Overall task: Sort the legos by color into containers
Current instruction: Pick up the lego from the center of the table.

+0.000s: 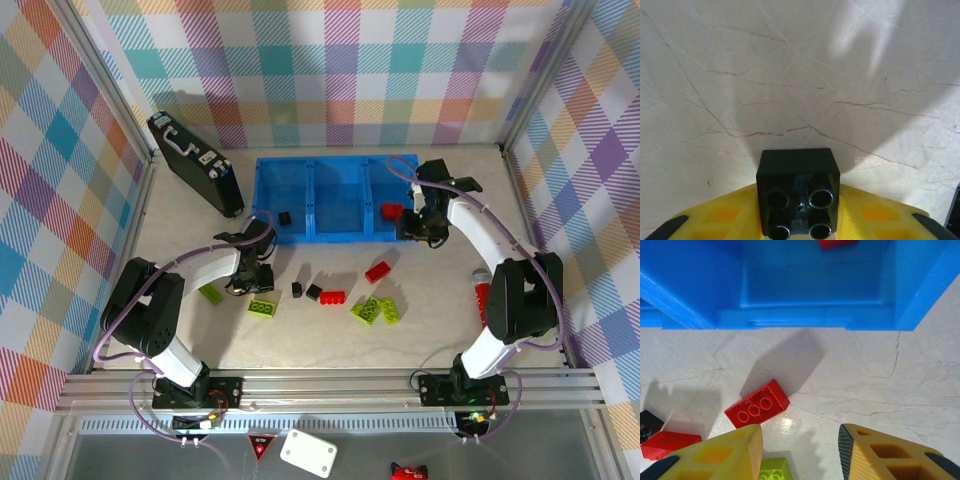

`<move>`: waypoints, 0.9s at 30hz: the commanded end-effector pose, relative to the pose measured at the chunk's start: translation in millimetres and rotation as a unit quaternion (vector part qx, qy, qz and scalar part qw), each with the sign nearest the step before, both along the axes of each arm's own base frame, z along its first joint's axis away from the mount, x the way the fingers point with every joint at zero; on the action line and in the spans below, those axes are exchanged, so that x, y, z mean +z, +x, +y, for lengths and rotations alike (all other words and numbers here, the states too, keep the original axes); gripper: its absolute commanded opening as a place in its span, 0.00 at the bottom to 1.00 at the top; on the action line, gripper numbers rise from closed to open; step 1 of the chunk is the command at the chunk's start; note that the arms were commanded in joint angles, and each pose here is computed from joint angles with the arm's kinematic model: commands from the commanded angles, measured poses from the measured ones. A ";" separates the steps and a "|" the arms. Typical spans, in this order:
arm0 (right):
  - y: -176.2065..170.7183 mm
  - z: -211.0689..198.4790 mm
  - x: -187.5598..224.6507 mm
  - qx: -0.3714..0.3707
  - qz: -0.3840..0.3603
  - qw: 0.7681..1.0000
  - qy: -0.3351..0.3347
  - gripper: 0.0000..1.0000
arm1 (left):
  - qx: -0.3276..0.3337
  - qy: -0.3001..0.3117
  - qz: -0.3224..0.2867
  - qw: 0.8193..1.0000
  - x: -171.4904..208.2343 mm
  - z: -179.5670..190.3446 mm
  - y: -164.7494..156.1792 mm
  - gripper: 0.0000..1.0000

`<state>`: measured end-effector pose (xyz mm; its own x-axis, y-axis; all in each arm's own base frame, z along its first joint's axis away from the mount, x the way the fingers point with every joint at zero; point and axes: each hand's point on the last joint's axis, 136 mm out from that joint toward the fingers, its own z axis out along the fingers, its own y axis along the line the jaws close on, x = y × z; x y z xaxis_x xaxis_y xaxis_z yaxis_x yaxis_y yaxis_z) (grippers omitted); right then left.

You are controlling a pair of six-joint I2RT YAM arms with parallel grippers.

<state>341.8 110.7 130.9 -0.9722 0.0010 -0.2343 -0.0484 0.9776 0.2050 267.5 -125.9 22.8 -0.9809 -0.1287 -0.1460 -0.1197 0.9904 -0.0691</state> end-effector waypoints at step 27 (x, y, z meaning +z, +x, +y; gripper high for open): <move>-10.3 1.9 3.3 -0.008 0.002 1.000 0.005 0.46 | -0.039 -0.003 -0.072 0.997 80.4 -25.2 44.9 0.29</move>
<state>338.1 112.1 127.3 -0.9753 0.0117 -0.2207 -0.0350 0.9778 0.2066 306.7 -149.5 86.2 -0.9616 -0.0866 -0.2606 -0.0610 0.9926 -0.1050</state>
